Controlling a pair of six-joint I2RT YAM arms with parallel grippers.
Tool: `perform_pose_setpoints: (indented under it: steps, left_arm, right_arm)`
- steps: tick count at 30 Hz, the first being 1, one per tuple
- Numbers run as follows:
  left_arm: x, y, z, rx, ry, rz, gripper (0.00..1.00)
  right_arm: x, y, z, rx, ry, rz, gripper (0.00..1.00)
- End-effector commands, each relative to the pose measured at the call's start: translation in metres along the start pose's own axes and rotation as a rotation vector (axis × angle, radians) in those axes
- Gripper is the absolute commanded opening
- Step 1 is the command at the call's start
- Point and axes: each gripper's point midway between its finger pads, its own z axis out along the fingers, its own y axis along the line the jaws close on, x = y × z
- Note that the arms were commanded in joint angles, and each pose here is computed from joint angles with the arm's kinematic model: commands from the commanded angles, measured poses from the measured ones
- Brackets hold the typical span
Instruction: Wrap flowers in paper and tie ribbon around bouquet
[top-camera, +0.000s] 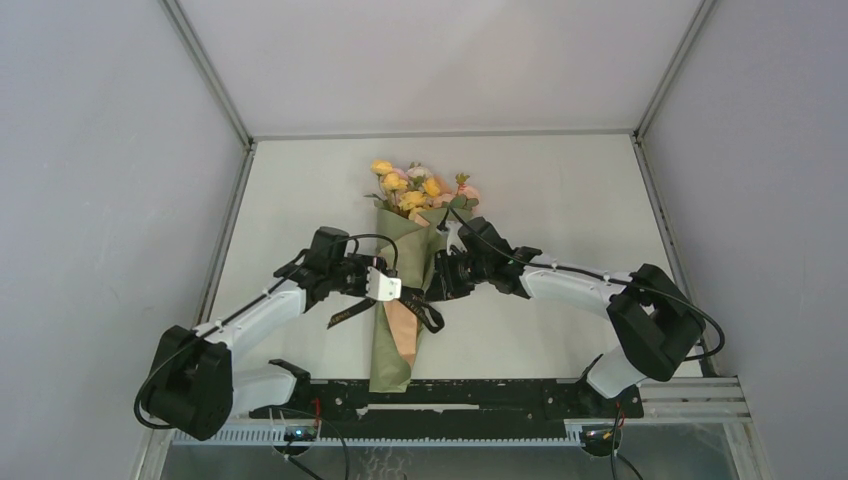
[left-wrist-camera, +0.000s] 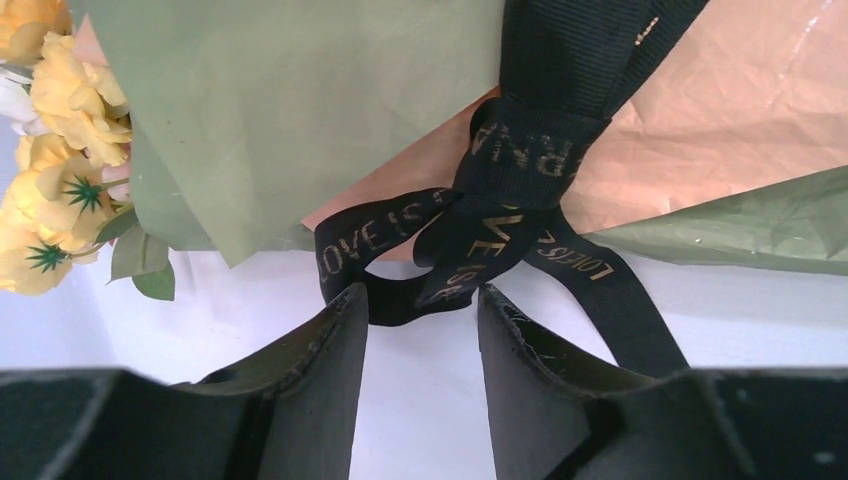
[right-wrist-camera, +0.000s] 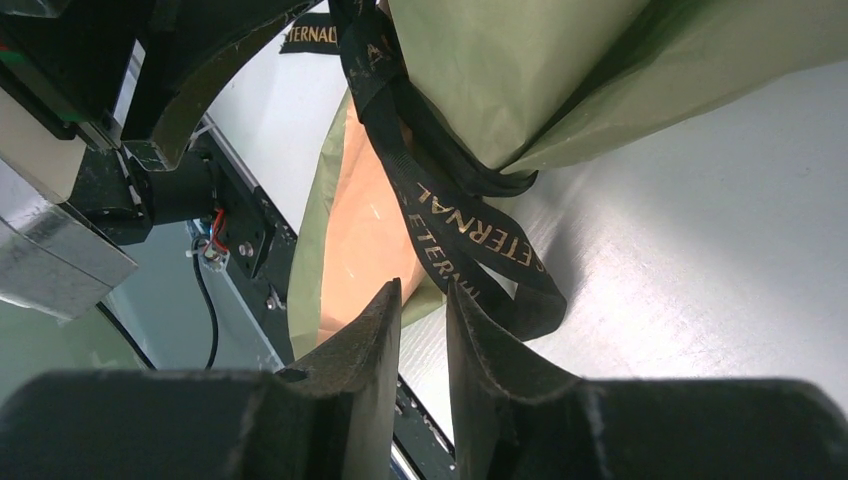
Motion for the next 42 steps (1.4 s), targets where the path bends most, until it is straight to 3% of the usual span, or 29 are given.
perform_pose_setpoints:
  steps: [1,5,13,24,28,33,39,42]
  left_arm:
    - [-0.011,0.011,0.002,-0.022,-0.052,-0.012,0.49]
    - [-0.012,-0.006,0.004,0.042,-0.066,-0.002,0.39]
    - [-0.013,-0.028,-0.010,0.137,-0.046,0.021,0.01]
    - [-0.001,-0.056,-0.033,0.245,0.042,0.016,0.00]
    - [0.006,-0.073,-0.046,0.320,0.089,0.016,0.00]
    - [0.012,-0.116,-0.068,0.535,0.111,0.085,0.00]
    - [0.014,-0.132,-0.068,0.578,0.115,0.110,0.00]
    - [0.010,-0.137,-0.065,0.588,0.099,0.112,0.00]
  right_arm:
    - [-0.015,0.013,0.000,-0.032,-0.035,-0.044,0.31]
    - [-0.013,0.013,-0.001,-0.027,-0.029,-0.046,0.31]
    - [-0.015,0.019,0.005,-0.074,-0.027,-0.044,0.30]
    - [-0.024,0.030,0.016,-0.114,-0.025,-0.058,0.35]
    - [-0.025,0.023,0.011,-0.077,-0.034,-0.066,0.48]
    - [-0.023,0.006,0.003,-0.018,-0.047,-0.056,0.57]
    - [-0.018,-0.019,0.006,0.012,-0.048,0.019,0.72]
    - [-0.020,-0.020,0.010,-0.001,-0.050,0.021,0.74]
